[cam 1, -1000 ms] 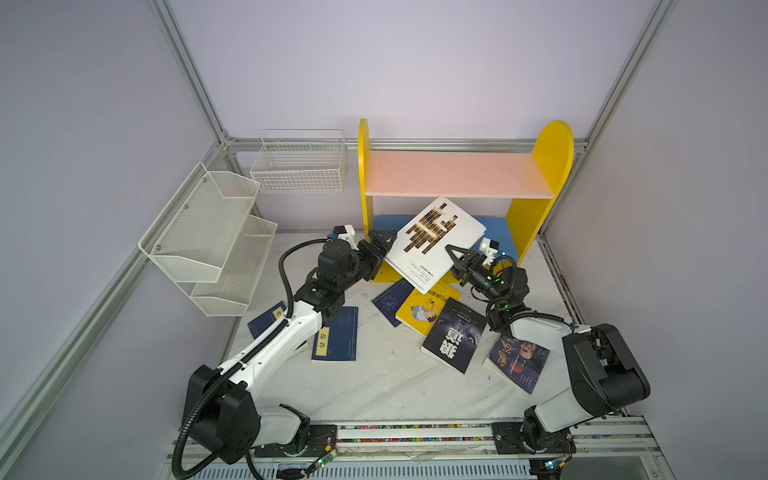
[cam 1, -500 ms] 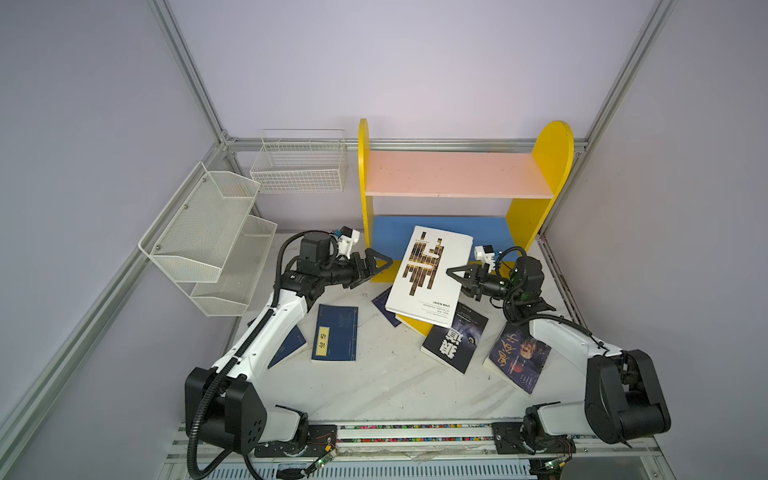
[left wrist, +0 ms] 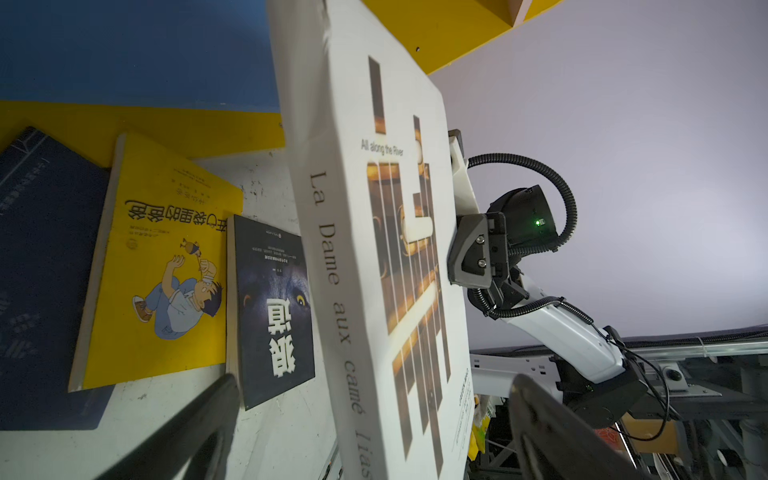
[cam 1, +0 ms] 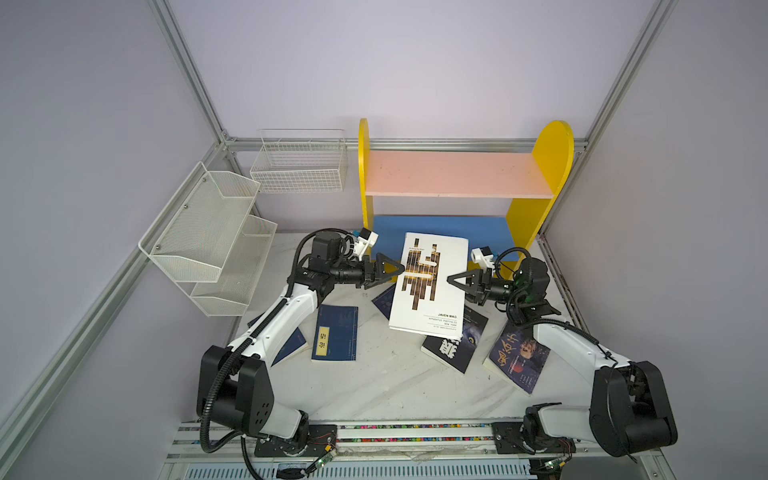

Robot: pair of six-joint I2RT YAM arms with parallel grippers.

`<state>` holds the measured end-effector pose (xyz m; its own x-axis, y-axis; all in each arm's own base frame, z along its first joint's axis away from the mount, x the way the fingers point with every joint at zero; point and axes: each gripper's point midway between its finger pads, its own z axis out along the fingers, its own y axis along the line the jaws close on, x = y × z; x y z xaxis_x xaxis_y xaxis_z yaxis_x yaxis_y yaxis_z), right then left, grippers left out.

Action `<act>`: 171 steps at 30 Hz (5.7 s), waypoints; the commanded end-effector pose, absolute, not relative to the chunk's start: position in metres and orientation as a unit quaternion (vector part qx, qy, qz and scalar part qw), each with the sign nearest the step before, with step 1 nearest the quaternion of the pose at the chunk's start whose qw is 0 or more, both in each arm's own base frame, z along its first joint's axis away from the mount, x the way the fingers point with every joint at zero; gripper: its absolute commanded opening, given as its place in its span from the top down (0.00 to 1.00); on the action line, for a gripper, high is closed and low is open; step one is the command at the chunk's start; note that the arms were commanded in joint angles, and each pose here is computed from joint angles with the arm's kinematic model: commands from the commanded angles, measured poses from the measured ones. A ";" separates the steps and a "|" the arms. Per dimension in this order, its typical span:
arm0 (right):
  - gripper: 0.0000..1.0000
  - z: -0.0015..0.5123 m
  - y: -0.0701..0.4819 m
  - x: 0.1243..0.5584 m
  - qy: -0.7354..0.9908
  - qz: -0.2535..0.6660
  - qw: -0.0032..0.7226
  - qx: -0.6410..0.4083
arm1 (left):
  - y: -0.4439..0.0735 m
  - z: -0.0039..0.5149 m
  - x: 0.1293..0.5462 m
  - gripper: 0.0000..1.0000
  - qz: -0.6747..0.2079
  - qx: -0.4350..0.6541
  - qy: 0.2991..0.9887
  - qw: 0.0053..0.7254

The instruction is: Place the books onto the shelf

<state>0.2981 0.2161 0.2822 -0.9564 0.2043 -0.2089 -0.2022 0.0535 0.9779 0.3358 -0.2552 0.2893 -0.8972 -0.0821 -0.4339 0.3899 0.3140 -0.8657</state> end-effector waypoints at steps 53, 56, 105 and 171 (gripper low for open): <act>0.13 0.275 0.163 0.336 0.611 0.689 0.309 0.238 | -0.238 0.349 0.430 0.86 -0.591 -0.290 0.607 0.446; 0.08 0.285 0.155 0.328 0.592 0.692 0.329 0.248 | -0.241 0.345 0.430 0.86 -0.578 -0.315 0.596 0.460; 0.82 0.247 0.219 0.435 0.758 0.609 0.223 0.066 | -0.186 0.285 0.329 0.00 -0.374 -0.260 0.784 0.421; 0.82 0.229 0.205 0.511 0.756 0.633 0.155 -0.055 | -0.124 0.240 0.343 0.00 -0.369 -0.337 0.766 0.404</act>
